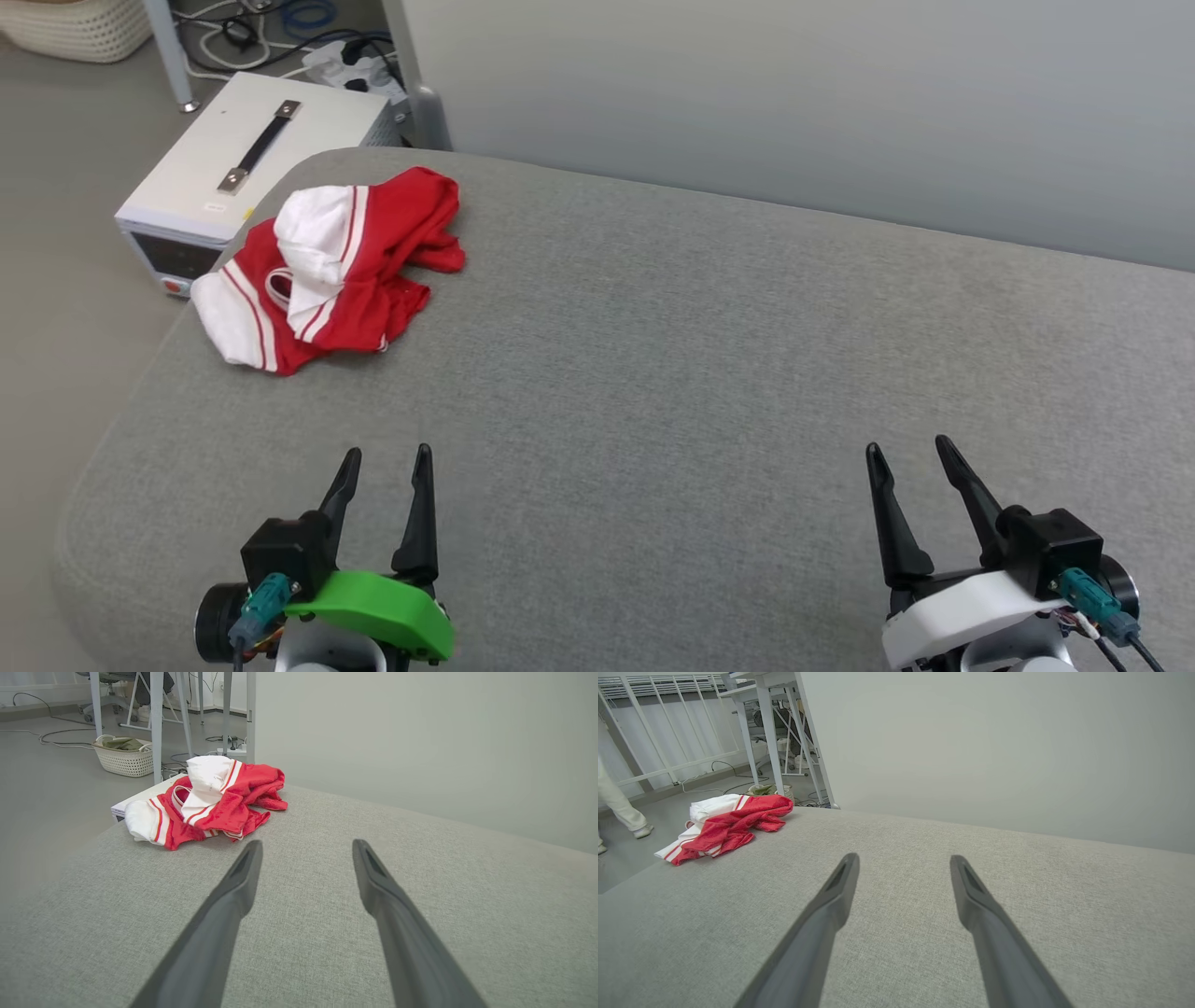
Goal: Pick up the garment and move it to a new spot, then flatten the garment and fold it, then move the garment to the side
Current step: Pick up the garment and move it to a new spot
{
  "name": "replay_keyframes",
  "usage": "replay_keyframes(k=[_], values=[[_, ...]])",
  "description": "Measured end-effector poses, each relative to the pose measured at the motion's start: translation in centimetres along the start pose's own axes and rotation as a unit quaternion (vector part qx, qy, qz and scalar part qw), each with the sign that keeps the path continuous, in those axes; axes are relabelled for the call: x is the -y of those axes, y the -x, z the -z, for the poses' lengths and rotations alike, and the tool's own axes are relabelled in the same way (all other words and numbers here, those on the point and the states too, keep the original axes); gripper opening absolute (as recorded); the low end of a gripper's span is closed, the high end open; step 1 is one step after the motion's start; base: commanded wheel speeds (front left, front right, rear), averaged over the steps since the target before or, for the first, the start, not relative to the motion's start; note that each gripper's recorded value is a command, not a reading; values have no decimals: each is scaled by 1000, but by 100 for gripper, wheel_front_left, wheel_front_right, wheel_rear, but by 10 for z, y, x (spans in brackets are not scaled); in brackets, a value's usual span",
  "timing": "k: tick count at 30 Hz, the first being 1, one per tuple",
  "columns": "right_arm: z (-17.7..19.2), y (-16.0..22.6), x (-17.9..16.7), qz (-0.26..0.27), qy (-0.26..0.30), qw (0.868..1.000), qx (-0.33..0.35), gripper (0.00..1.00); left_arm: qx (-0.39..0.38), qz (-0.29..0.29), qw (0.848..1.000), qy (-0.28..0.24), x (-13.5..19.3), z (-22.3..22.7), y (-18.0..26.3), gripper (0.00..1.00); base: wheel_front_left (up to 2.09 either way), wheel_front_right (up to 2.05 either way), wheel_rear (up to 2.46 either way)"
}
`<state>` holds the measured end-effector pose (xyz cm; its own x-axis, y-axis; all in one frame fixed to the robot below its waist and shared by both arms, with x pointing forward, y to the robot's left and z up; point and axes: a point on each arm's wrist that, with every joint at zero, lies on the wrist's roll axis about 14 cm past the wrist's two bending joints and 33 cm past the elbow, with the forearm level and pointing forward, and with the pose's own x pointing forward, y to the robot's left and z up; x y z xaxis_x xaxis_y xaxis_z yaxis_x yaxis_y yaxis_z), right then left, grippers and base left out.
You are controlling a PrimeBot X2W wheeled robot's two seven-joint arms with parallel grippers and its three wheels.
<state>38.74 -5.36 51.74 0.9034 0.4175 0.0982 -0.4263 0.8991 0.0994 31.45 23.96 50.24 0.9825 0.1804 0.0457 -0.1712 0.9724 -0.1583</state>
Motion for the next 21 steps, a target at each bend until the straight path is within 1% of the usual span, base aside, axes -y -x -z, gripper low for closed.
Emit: replay_keyframes(k=[1, 8, 15, 21], values=[[3, -7, -14, -22, -6, 1000, -2, 100, 3, -21, 1000, 4, -13, -1, 8, 100, 0, 0, 0], [10, -20, -48, -75, -19, 997, -7, 100, 13, -61, 998, 11, -37, -4, 27, 100, 0, 0, 0], [15, -29, -76, -117, -28, 993, -9, 100, 18, -93, 995, 15, -55, -5, 46, 100, 0, 0, 0], [16, -33, -92, -140, -34, 990, -11, 100, 24, -116, 993, 16, -67, -7, 59, 100, 0, 0, 0]])
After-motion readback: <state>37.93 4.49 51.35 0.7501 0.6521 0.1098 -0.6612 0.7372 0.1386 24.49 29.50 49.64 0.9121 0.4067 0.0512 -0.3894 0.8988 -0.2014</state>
